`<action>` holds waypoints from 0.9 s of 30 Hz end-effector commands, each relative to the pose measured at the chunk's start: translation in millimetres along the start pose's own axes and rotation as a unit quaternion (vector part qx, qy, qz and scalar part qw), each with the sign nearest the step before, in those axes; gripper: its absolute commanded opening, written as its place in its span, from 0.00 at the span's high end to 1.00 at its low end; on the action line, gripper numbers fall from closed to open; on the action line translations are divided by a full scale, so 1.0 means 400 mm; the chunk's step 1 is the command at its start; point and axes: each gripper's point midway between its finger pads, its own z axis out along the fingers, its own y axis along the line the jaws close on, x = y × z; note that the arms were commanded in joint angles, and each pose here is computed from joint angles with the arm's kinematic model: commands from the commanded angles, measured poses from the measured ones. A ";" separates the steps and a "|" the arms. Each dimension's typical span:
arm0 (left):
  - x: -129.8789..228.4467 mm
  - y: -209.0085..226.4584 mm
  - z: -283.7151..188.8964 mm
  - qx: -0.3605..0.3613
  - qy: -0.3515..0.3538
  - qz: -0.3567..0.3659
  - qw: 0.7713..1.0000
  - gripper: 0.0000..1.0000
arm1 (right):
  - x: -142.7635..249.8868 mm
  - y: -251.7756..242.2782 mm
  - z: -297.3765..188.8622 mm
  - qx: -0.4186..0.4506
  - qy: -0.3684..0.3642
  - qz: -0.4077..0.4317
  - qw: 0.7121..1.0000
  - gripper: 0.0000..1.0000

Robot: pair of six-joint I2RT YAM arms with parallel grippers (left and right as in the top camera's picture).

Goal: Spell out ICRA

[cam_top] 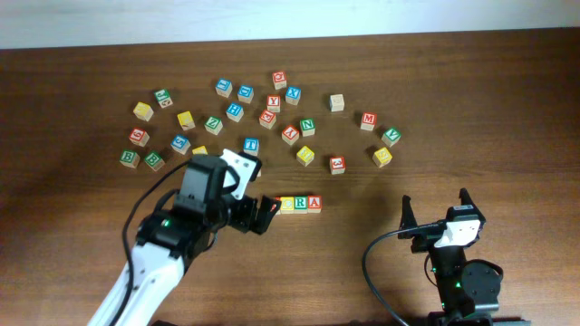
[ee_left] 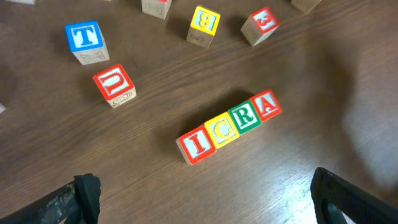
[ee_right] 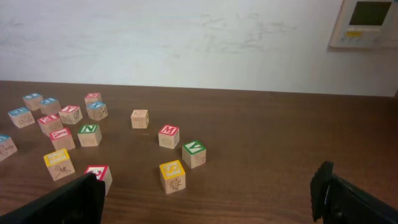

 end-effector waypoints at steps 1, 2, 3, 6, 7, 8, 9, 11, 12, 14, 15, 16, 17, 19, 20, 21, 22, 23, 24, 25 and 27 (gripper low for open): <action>0.013 0.004 -0.037 -0.004 -0.047 0.012 0.999 0.01 | 0.005 -0.004 0.000 0.004 0.001 -0.003 1.000 0.02; 0.015 0.008 -0.044 -0.007 -0.061 0.013 0.998 0.01 | 0.005 -0.004 0.000 0.004 0.002 -0.003 1.000 0.02; 0.018 0.012 -0.051 -0.009 -0.074 0.014 0.997 0.01 | 0.005 -0.004 0.000 0.004 0.002 -0.003 1.000 0.02; 0.016 0.009 -0.084 -0.012 -0.141 0.028 0.989 0.01 | 0.005 -0.004 0.000 0.004 0.001 -0.003 1.000 0.02; 0.016 0.004 -0.102 -0.012 -0.162 0.034 0.986 0.01 | 0.005 -0.004 0.000 0.004 0.002 -0.003 1.000 0.02; 0.017 0.000 -0.114 -0.012 -0.173 0.037 0.984 0.01 | 0.005 -0.004 0.000 0.004 0.002 -0.003 1.000 0.02; 0.015 -0.004 -0.133 -0.012 -0.190 0.041 0.981 0.01 | 0.005 -0.004 0.000 0.004 0.001 -0.004 1.000 0.02; 0.010 -0.014 -0.172 -0.013 -0.225 0.050 0.973 0.01 | 0.005 -0.004 0.000 0.004 0.002 -0.003 1.000 0.02; 0.011 -0.017 -0.182 -0.012 -0.236 0.053 0.970 0.01 | 0.005 -0.004 0.000 0.004 0.001 -0.003 1.000 0.02; 0.017 -0.020 -0.195 -0.013 -0.251 0.057 0.966 0.01 | 0.005 -0.004 0.000 0.004 0.001 -0.003 1.000 0.02; 0.020 -0.019 -0.196 -0.015 -0.254 0.057 0.965 0.01 | 0.005 -0.004 0.000 0.004 0.001 -0.003 1.000 0.02; 0.028 -0.013 -0.195 -0.021 -0.257 0.055 0.965 0.01 | 0.005 -0.004 0.000 0.004 0.001 -0.003 1.000 0.02; 0.036 -0.008 -0.191 -0.024 -0.258 0.054 0.964 0.01 | 0.005 -0.004 0.000 0.004 0.002 -0.003 1.000 0.02; 0.054 0.010 -0.184 -0.034 -0.263 0.048 0.963 0.01 | 0.005 -0.004 0.000 0.004 0.002 -0.003 1.000 0.02; 0.061 0.015 -0.182 -0.036 -0.265 0.046 0.962 0.01 | 0.005 -0.004 0.000 0.004 0.002 -0.003 1.000 0.02; 0.065 0.018 -0.181 -0.038 -0.267 0.045 0.962 0.01 | 0.005 -0.004 0.000 0.004 0.001 -0.003 1.000 0.02; 0.070 0.023 -0.181 -0.041 -0.270 0.043 0.961 0.01 | 0.005 -0.004 0.000 0.004 0.001 -0.003 1.000 0.02; 0.074 0.031 -0.183 -0.047 -0.278 0.041 0.959 0.01 | 0.005 -0.004 0.000 0.004 0.001 -0.003 1.000 0.02; 0.076 0.039 -0.186 -0.053 -0.286 0.039 0.956 0.01 | 0.005 -0.004 0.000 0.004 0.002 -0.003 1.000 0.02; 0.073 0.050 -0.191 -0.061 -0.300 0.038 0.951 0.01 | 0.005 -0.004 0.000 0.004 0.001 -0.003 1.000 0.02; 0.061 0.074 -0.207 -0.080 -0.337 0.037 0.937 0.01 | 0.005 -0.004 0.000 0.004 0.001 -0.003 1.000 0.02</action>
